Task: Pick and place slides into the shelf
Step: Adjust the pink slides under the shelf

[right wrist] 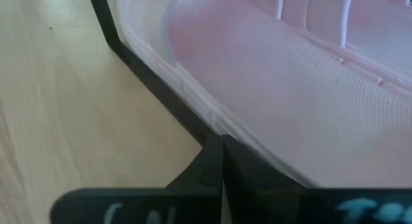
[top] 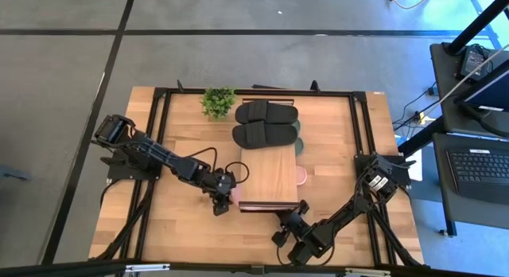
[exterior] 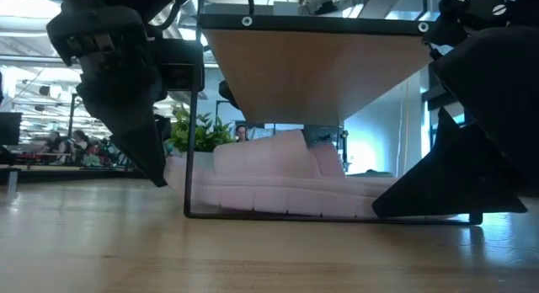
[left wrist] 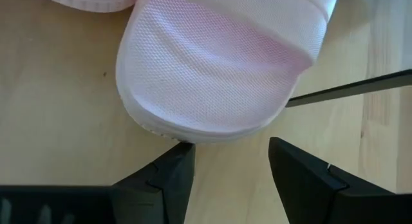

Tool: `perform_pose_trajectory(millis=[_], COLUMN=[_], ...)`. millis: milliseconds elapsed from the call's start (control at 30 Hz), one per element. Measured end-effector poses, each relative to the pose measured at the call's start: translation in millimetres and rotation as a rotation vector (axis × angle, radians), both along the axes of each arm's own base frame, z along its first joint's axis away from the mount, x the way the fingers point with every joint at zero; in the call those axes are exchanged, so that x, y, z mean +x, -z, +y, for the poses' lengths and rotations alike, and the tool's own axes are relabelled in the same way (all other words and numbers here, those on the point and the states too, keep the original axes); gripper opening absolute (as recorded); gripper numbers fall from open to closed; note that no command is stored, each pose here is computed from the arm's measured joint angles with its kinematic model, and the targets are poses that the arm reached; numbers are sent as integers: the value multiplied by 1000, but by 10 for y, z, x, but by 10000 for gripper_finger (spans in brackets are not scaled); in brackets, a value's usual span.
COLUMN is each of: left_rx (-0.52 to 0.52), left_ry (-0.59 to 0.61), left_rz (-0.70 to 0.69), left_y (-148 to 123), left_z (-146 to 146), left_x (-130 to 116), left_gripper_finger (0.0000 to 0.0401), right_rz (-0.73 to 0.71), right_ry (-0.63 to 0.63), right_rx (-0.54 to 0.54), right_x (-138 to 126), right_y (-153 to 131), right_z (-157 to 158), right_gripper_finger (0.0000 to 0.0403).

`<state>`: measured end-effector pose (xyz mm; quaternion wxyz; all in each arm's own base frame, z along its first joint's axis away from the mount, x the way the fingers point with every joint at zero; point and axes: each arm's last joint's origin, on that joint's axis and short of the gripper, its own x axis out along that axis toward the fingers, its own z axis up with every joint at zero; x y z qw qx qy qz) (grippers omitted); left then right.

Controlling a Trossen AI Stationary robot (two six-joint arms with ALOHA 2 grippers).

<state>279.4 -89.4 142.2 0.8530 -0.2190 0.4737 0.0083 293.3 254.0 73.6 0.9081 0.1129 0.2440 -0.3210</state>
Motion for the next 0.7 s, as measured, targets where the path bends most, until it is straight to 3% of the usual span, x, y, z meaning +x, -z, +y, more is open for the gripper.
perform_pose_trajectory(millis=[233,433,533,700], left_rx=[-6,-6,-6,2], left_ry=[20,21,22,25], left_rz=[35,38,38,66], left_y=[17,18,18,32], left_z=[2,3,3,1], left_x=[-26,-28,-27,-52], left_gripper_finger=[189,189,189,189], right_rz=[-13,23,81,217], right_ry=[-9,-113,-120,-85], right_rx=[11,-38,-53,15], right_x=[-10,-47,-112,-297], right_y=[-17,-166,-238,-394], right_z=[41,275,330,453], right_gripper_finger=[9,9,10,10])
